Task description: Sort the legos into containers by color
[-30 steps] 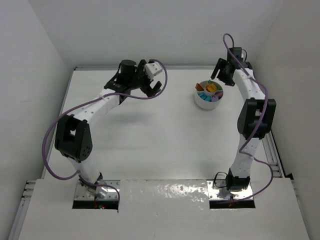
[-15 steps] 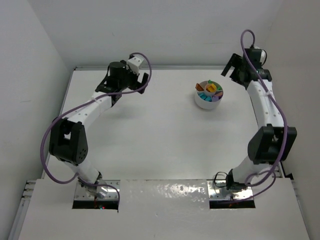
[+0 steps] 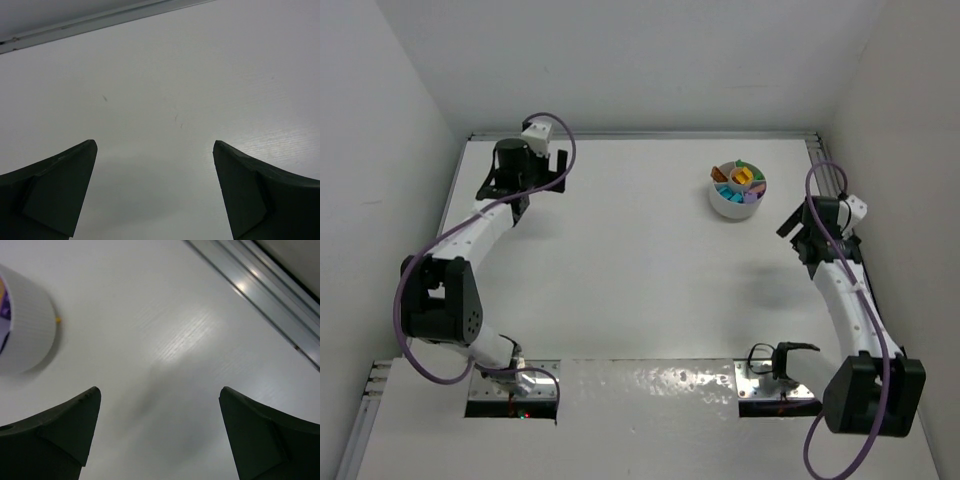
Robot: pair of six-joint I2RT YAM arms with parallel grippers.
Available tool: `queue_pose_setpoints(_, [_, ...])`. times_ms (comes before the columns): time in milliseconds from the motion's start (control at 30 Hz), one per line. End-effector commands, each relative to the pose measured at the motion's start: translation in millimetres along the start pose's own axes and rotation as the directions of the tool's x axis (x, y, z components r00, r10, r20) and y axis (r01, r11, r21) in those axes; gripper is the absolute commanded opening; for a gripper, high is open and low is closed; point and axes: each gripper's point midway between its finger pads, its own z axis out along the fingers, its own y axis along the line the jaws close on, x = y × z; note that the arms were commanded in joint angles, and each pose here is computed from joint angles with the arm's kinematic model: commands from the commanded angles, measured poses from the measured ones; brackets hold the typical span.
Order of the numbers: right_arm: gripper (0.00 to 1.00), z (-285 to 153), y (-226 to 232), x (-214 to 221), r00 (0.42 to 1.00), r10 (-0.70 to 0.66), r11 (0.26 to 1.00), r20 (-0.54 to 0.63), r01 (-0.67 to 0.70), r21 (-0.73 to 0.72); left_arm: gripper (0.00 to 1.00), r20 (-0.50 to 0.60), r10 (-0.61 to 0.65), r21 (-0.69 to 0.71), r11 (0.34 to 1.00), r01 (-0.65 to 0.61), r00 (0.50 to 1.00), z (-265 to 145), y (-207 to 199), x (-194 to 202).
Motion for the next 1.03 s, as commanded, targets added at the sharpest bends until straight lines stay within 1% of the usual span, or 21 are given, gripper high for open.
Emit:
queue_pose_setpoints(0, [0.99,-3.4,-18.6,-19.4,0.983,0.113,0.989,0.144,-0.125,0.08,1.0,0.063,-0.031,-0.071,0.997,0.036,0.998,-18.2,16.1,-14.6])
queue_pose_setpoints(33, [0.99,-3.5,-22.9,-18.0,0.98,0.129,0.985,0.152,-0.145,0.098,1.0,0.05,-0.052,-0.081,0.995,0.056,0.997,-18.6,16.3,-6.7])
queue_pose_setpoints(67, [0.99,-4.4,-32.2,-15.6,0.978,0.127,0.98,0.165,-0.149,0.133,1.0,0.055,-0.064,-0.082,0.994,0.068,0.996,-21.0,16.0,-7.0])
queue_pose_setpoints(133, [0.99,-6.0,-37.7,-16.6,0.975,0.132,0.975,0.18,-0.16,0.153,1.0,0.053,-0.094,-0.073,0.992,0.098,0.994,-22.0,12.8,-3.2])
queue_pose_setpoints(267, [0.99,-8.7,-39.8,-22.1,0.973,0.121,0.974,0.198,-0.155,0.165,1.0,0.055,-0.116,-0.061,0.991,0.12,0.992,-23.1,10.2,-2.2])
queue_pose_setpoints(467, [0.99,-13.3,-45.3,-25.0,0.977,0.084,0.974,0.195,-0.122,0.191,1.0,0.059,-0.105,-0.063,0.992,0.109,0.993,-29.8,10.1,-1.9])
queue_pose_setpoints(733, [0.99,-15.5,-47.9,-24.3,0.978,0.075,0.974,0.197,-0.114,0.194,1.0,0.064,-0.111,-0.06,0.992,0.115,0.992,-35.0,8.9,-1.1])
queue_pose_setpoints(800, [0.99,-16.3,-48.1,-24.8,0.977,0.074,0.975,0.202,-0.114,0.192,1.0,0.066,-0.112,-0.037,0.993,0.115,0.991,-35.1,4.9,-2.1])
queue_pose_setpoints(1000, [0.99,-16.9,-49.8,-25.0,0.974,0.062,0.977,0.217,-0.104,0.186,1.0,0.073,-0.113,-0.028,0.993,0.116,0.991,-35.4,3.4,-4.0])
